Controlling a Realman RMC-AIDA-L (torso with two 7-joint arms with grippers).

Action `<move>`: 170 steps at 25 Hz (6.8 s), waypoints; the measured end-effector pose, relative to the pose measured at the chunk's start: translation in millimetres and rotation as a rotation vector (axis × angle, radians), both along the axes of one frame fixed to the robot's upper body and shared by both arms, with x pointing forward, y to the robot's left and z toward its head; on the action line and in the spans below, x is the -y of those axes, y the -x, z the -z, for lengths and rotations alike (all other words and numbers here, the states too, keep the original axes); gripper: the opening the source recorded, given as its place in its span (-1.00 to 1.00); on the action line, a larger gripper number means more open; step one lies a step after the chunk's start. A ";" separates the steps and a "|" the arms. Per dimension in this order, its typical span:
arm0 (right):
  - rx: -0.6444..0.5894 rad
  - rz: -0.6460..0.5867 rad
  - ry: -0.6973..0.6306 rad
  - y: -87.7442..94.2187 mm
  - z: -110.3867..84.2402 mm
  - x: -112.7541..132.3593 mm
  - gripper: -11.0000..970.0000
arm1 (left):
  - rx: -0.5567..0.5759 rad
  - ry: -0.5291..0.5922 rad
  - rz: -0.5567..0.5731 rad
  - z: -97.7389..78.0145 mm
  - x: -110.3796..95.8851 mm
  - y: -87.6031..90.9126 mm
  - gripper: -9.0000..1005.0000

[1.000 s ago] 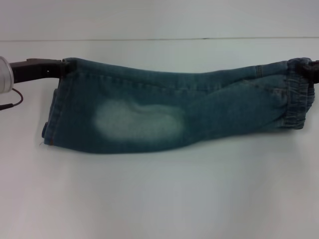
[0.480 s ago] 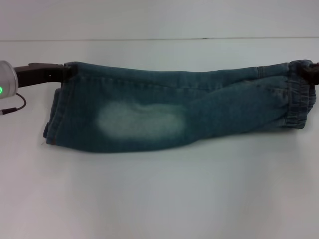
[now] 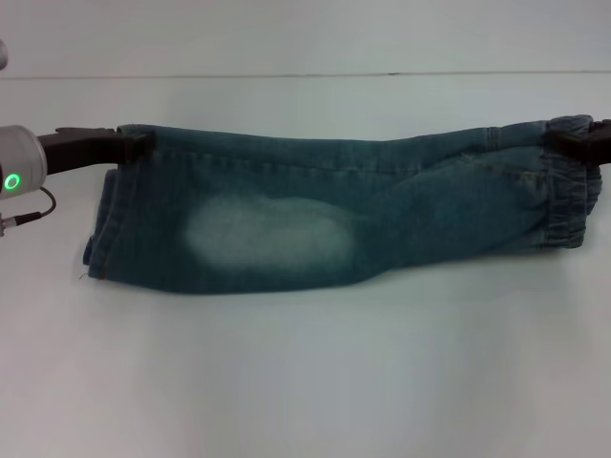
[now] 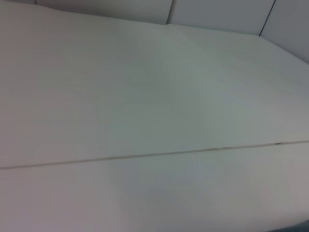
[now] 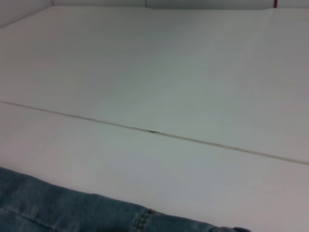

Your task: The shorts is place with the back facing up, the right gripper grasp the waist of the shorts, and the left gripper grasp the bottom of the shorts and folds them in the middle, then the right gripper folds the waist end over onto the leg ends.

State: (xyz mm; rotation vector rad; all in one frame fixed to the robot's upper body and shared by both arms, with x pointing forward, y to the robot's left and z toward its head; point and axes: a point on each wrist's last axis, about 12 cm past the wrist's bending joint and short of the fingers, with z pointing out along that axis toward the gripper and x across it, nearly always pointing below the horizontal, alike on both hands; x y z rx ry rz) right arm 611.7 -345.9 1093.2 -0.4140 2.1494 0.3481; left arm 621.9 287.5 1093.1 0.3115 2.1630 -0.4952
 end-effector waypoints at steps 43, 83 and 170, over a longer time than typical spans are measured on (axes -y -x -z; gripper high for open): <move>-0.080 0.066 -0.114 31.0 7.9 14.2 0.54 | -0.025 -0.057 0.065 -2.0 25.8 -7.4 0.70; -0.063 0.067 -0.348 120.2 42.1 34.4 0.75 | -0.076 0.220 0.331 -28.4 38.1 27.2 0.71; -0.062 0.104 -0.412 103.6 49.7 21.3 -0.86 | -0.083 0.234 0.412 -16.1 85.4 22.2 0.70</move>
